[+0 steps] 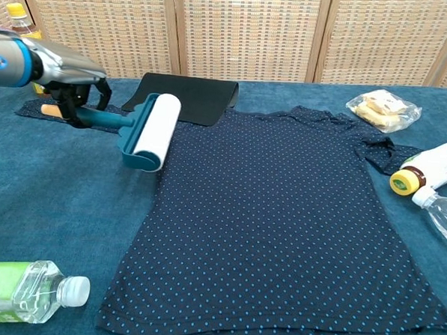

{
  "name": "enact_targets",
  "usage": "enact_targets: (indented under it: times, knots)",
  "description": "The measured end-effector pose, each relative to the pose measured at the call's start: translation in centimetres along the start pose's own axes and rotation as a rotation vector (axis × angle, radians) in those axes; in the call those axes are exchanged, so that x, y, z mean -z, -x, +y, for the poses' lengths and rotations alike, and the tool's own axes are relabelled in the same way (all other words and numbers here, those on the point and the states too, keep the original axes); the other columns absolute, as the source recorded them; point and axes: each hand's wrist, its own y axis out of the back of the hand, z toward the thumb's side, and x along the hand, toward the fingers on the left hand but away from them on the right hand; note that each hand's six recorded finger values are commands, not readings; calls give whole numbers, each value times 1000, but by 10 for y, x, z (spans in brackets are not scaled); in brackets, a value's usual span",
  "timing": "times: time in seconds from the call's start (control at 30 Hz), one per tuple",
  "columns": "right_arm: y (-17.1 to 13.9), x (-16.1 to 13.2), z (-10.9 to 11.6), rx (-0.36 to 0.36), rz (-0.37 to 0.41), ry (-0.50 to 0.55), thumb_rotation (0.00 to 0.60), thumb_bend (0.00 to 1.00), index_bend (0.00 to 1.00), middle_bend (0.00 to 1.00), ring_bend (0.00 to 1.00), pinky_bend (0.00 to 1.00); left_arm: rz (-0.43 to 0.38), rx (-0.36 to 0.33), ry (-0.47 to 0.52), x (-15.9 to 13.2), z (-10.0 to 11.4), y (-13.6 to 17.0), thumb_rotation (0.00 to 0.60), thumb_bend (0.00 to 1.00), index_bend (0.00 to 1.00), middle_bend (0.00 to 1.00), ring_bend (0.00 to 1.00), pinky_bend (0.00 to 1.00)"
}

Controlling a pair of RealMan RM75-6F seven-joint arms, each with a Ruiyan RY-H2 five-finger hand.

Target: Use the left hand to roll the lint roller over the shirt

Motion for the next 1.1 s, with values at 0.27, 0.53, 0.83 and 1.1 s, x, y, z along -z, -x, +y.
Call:
enact_targets:
  times: [0.27, 0.53, 0.83, 1.1]
  knots:
    - [3, 8, -3, -15, -24, 13, 600, 86, 0, 0, 0, 0, -32, 42, -42, -32, 8, -12, 600, 760, 886, 835, 676, 695]
    - [3, 8, -10, -40, -18, 30, 600, 86, 0, 0, 0, 0, -57, 86, -112, -62, 13, -21, 600, 765, 886, 835, 676, 695]
    - [3, 5, -12, -52, -7, 54, 600, 86, 0, 0, 0, 0, -68, 114, -168, -94, 25, -27, 600, 773, 886, 835, 676, 694]
    - [4, 7, -7, -43, -12, 75, 600, 86, 0, 0, 0, 0, -89, 114, -223, -132, 40, -30, 600, 776, 886, 835, 676, 695]
